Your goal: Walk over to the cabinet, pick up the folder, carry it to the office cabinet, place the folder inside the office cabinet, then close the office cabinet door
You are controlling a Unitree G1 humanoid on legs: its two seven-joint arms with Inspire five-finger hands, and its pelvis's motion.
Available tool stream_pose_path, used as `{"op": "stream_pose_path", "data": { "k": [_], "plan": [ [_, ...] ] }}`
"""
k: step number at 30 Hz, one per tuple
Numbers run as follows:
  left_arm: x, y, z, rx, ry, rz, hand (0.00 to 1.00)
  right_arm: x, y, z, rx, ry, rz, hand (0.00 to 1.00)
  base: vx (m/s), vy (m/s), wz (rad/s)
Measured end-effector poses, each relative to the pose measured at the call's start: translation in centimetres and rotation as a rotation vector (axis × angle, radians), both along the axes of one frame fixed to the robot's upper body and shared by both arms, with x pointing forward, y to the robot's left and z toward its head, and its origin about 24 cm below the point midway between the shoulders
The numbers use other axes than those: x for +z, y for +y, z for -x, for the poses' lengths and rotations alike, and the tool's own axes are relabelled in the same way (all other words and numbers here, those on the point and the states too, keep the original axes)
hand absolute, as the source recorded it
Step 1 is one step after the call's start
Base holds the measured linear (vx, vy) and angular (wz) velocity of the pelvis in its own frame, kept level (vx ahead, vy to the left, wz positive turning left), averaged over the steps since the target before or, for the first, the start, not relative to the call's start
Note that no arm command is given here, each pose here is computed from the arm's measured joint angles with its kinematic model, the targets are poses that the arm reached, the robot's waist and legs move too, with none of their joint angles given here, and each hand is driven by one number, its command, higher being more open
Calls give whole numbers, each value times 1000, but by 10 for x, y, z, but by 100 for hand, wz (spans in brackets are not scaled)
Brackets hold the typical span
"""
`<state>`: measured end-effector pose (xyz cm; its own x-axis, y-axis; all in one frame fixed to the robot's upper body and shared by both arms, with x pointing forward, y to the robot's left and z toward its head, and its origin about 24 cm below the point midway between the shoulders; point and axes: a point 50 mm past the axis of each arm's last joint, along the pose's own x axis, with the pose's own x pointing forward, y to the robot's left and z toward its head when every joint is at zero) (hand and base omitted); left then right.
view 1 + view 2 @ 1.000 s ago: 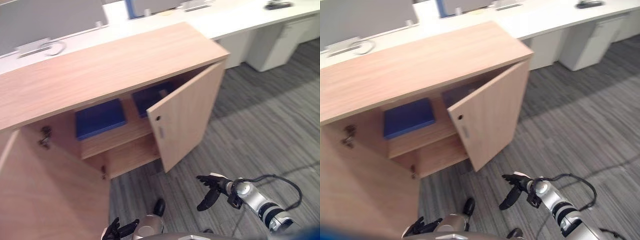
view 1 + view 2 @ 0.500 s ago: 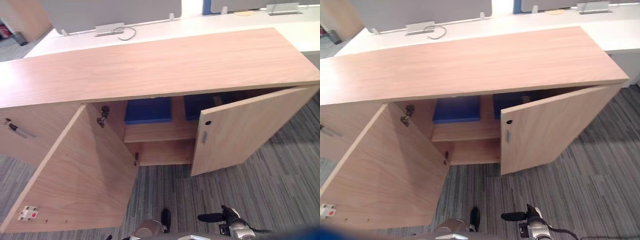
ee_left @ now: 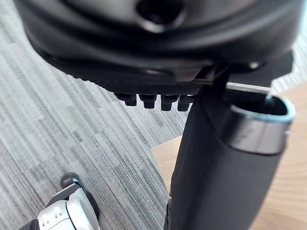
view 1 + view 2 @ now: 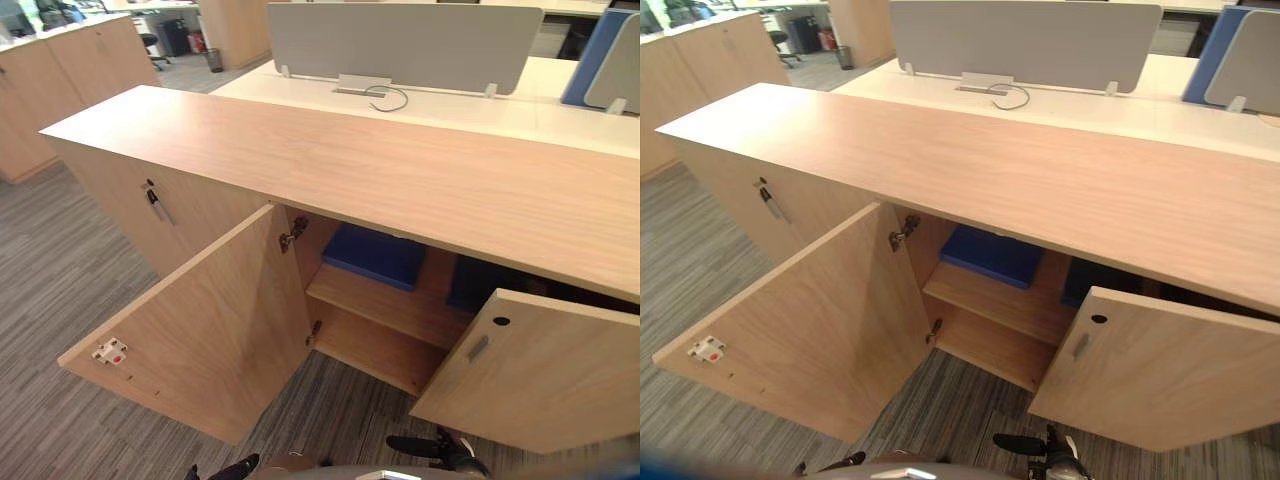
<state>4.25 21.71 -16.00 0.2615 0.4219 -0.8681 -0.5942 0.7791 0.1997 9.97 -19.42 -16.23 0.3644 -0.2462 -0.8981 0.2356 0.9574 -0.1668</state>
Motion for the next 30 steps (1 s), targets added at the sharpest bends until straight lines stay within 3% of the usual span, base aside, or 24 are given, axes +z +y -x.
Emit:
{"op": "stream_pose_path", "data": {
  "k": [6, 9, 16, 22, 30],
  "plan": [
    [6, 3, -13, 66, -80, -1, 100, -2, 7, 6, -37, 20, -1, 100, 82, -183, 82],
    [12, 4, -29, 76, -152, -7, 100, -1, 7, 1, -153, -8, -25, 100, 31, -71, 92],
    [18, -22, -66, -82, -266, 68, 100, 7, -12, -15, -335, -94, -30, 100, -5, 48, 90],
    [13, -11, -39, 86, -246, 116, 100, 0, -12, 5, -512, -50, -84, 100, -20, 35, 32],
    [39, 12, -50, 63, -368, -12, 100, -3, -10, 23, -501, -19, -70, 100, -40, -8, 7]
  ]
}}
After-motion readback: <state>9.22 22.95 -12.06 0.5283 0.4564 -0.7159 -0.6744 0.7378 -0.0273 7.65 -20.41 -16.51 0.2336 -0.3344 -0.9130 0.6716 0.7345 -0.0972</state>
